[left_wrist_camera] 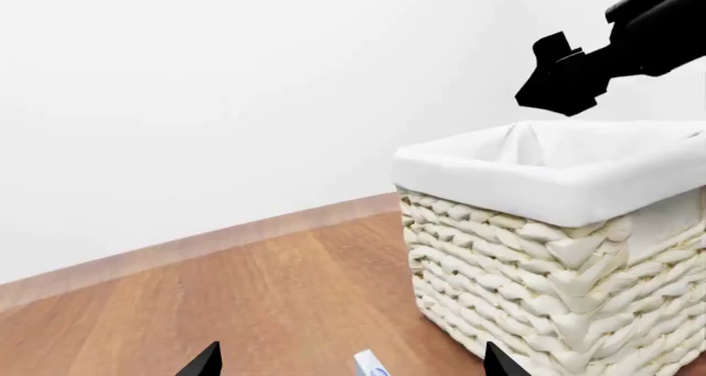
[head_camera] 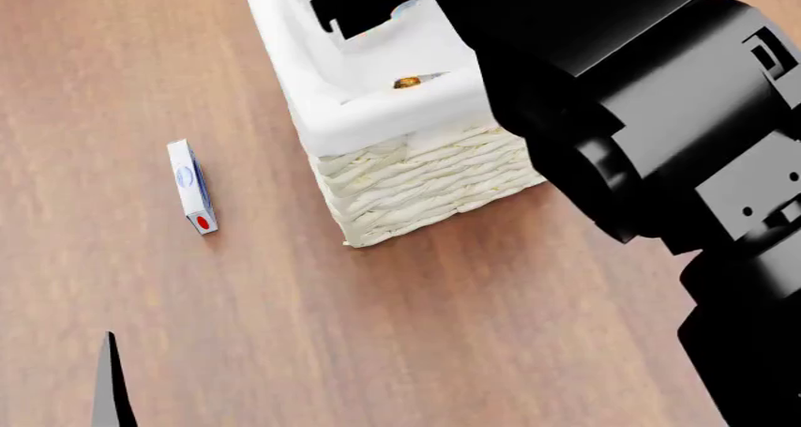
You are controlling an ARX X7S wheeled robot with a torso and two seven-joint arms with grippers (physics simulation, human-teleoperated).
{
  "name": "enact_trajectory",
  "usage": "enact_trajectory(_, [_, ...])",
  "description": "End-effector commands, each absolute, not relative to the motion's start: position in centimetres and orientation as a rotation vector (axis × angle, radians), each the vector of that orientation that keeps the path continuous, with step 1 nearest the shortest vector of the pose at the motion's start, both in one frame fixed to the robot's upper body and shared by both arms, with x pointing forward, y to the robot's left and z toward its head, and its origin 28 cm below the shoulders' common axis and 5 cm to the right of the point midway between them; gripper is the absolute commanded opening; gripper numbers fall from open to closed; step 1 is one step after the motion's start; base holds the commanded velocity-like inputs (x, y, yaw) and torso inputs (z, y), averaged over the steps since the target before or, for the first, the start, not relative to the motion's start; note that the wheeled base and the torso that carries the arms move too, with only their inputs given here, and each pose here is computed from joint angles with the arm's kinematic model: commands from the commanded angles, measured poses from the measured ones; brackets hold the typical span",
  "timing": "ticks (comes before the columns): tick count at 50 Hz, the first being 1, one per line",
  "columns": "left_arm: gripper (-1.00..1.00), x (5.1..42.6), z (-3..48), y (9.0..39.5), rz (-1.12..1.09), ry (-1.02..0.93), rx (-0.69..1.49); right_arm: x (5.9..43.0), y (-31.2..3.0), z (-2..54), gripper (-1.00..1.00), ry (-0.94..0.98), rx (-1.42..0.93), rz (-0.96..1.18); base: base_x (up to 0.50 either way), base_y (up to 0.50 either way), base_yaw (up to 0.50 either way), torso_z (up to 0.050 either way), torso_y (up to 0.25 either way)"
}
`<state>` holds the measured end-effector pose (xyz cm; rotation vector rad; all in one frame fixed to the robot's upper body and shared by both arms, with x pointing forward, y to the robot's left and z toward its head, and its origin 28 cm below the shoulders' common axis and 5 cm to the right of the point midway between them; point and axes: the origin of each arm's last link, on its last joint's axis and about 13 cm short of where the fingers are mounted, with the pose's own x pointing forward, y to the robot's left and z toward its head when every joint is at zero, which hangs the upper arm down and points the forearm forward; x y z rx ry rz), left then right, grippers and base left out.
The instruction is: Pick up the alphabet soup and the cream cheese box, and put them in the basket.
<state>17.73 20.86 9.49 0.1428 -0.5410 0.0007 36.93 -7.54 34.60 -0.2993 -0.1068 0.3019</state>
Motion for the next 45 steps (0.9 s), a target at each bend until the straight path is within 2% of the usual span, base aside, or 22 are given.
enact_trajectory(1, [1.0,17.7,9.6,20.8,-0.002,-0.542,0.147,36.9,-7.8,34.7,1.0,-0.114,-0.304,0.295,0.0,0.0,0.0,0.0,0.0])
enact_trajectory(12, [1.0,17.7,9.5,20.7,-0.004,-0.541,0.148,36.7,-7.9,34.9,1.0,-0.128,-0.291,0.296,0.0,0.0,0.0,0.0,0.0])
enact_trajectory(18, [1.0,17.7,9.5,20.7,-0.005,-0.538,0.148,35.5,-8.4,36.0,1.0,-0.218,-0.305,0.284,0.0,0.0,0.0,0.0,0.0])
enact_trajectory(25, [1.0,18.1,9.5,20.6,-0.016,-0.535,0.149,31.3,-9.5,35.2,1.0,-0.356,-0.24,0.289,0.0,0.0,0.0,0.0,0.0])
enact_trajectory(32, [1.0,18.3,9.4,20.5,-0.018,-0.531,0.148,27.2,-10.7,31.8,1.0,-0.471,-0.229,0.26,0.0,0.0,0.0,0.0,0.0])
enact_trajectory(37, [1.0,18.3,9.4,20.4,-0.021,-0.529,0.153,24.6,-11.1,29.5,1.0,-0.47,-0.21,0.279,0.0,0.0,0.0,0.0,0.0])
enact_trajectory(45, [1.0,18.3,9.2,20.4,-0.024,-0.526,0.153,22.6,-11.4,27.2,1.0,-0.484,-0.227,0.271,0.0,0.0,0.0,0.0,0.0])
